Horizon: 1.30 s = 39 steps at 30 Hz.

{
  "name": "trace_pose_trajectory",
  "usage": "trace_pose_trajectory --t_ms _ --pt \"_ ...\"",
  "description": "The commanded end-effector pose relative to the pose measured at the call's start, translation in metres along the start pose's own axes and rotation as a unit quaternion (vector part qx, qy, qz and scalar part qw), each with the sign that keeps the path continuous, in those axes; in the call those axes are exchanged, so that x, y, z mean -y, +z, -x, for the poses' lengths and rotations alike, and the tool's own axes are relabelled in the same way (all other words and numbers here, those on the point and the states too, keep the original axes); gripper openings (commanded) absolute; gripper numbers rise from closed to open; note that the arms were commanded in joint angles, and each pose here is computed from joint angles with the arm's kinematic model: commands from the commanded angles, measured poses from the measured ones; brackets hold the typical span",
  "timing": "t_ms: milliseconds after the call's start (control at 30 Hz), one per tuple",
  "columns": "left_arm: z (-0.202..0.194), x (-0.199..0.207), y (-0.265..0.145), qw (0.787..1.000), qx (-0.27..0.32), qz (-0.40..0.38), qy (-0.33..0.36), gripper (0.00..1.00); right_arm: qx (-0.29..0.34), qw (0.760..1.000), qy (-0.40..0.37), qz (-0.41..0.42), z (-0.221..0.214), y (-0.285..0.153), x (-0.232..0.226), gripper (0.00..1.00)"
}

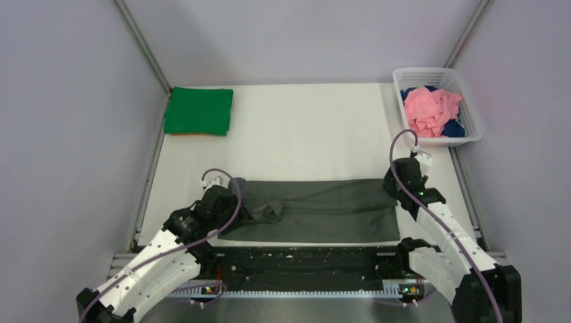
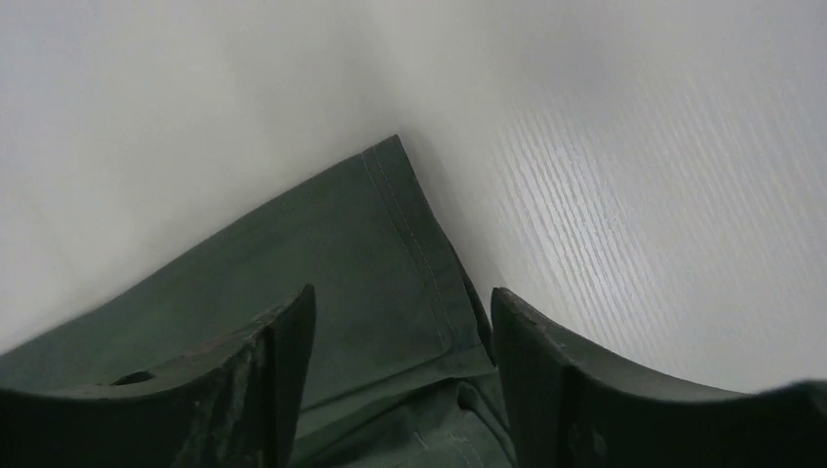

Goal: Fold and stack the t-shirts
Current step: Fold the other side of the tshirt into a rectangle

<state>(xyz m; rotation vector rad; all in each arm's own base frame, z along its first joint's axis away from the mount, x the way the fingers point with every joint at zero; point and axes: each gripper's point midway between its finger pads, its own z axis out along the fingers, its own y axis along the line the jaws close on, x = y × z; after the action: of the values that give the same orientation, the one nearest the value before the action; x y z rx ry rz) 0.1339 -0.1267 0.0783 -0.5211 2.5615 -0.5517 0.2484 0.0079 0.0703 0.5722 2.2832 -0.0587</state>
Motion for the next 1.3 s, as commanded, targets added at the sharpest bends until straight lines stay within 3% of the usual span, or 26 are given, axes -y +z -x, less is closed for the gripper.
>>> trace_pose_trajectory --t_ms 0,33,67,200,300,433,767,1033,1267 --pt "-0.010 0.016 -0.019 0.998 -0.030 -0.052 0.010 0.86 0.025 0.999 0.042 0.000 0.010 -0.021 0.005 0.71" --pt "-0.008 0.022 -0.024 0.997 -0.026 -0.065 0.014 0.97 0.039 0.998 0.045 0.014 0.017 -0.028 0.002 0.76" --pt "-0.004 0.028 -0.029 0.997 -0.017 -0.078 0.020 0.99 0.047 0.997 0.047 0.027 0.022 -0.033 -0.002 0.82" --pt "0.021 0.055 -0.032 0.991 0.030 -0.119 0.048 0.99 0.069 0.991 0.042 0.110 0.039 -0.052 -0.029 0.91" --pt "0.031 0.085 -0.019 0.986 0.030 -0.150 0.074 0.99 0.058 0.976 0.022 0.209 0.037 -0.061 -0.063 0.94" --pt "0.047 0.106 0.015 0.988 0.020 -0.117 0.102 0.99 0.015 0.959 0.006 0.283 0.019 -0.063 -0.090 0.97" --pt "0.042 0.107 0.084 0.990 -0.047 -0.035 0.131 0.99 -0.009 0.959 -0.004 0.283 0.001 -0.057 -0.087 0.97" --pt "-0.007 0.116 0.081 0.975 -0.121 -0.086 0.163 0.99 -0.002 0.960 -0.010 0.281 0.003 -0.058 -0.085 0.97" --pt "-0.030 0.101 0.060 0.974 -0.119 -0.067 0.181 0.99 -0.006 0.960 -0.013 0.279 0.000 -0.058 -0.083 0.97"
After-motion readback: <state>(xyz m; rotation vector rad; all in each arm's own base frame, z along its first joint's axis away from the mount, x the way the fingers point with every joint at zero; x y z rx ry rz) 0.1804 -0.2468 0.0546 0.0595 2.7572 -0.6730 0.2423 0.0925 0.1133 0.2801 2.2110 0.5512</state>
